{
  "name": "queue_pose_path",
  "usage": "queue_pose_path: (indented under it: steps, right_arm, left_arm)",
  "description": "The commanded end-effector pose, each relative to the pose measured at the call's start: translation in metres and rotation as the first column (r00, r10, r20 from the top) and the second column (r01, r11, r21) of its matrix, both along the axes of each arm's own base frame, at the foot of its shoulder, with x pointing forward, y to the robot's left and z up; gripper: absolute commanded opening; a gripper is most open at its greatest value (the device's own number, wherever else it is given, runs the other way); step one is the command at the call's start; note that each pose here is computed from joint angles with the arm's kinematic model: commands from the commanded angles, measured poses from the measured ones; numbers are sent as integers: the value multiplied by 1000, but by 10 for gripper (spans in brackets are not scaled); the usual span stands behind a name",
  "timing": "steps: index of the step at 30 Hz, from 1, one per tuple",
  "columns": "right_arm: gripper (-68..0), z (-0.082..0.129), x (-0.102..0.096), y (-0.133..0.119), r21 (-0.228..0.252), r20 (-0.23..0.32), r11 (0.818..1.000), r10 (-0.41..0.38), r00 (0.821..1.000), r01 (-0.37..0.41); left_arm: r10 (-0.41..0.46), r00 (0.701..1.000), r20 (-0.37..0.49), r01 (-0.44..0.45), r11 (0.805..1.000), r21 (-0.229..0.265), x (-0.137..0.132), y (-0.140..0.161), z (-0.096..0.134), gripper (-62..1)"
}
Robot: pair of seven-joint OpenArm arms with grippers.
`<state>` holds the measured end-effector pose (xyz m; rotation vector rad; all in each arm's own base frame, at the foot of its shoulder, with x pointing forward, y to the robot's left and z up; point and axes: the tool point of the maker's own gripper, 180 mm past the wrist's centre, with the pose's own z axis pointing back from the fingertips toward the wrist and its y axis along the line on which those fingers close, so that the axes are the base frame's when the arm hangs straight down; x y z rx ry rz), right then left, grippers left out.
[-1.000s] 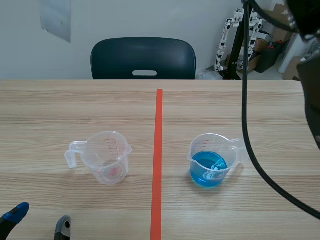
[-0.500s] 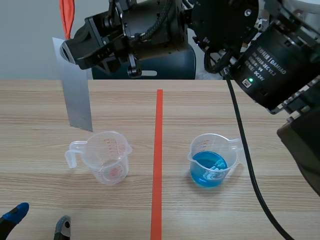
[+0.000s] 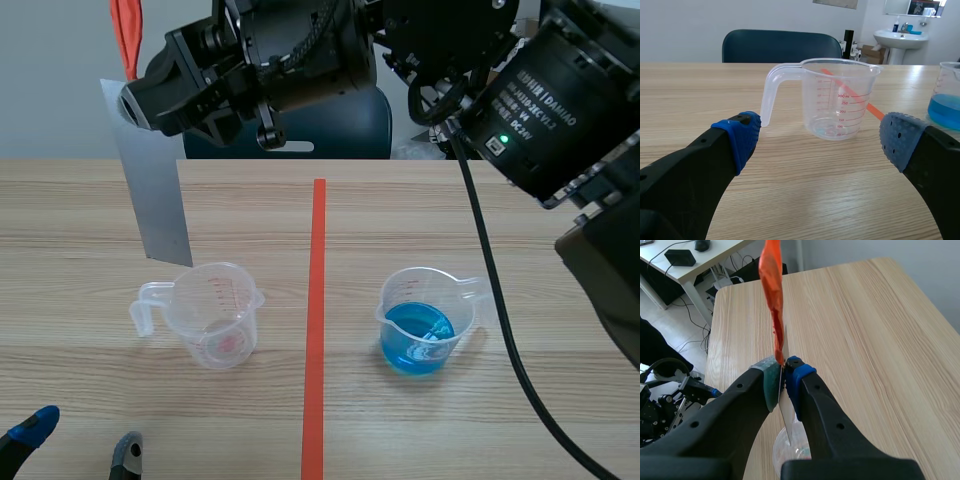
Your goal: Do the redox reaction experiment. lift the metal plate out of the left beaker
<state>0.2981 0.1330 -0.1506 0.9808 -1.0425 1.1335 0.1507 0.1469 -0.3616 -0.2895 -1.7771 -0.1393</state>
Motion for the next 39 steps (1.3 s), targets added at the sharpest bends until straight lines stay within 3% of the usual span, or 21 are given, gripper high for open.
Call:
queue_pose_path:
  steps: [1,39]
  right_arm:
    - [-669,22,1,1,40,51,999,9,999,-11]
    - [-669,19,1,1,27,48,1000,10,999,-11]
  left_arm:
    - [7,999,38,-7,1000,-1,4,3,8,-101]
    - [7,999,38,-7,1000,-1,4,3,8,-101]
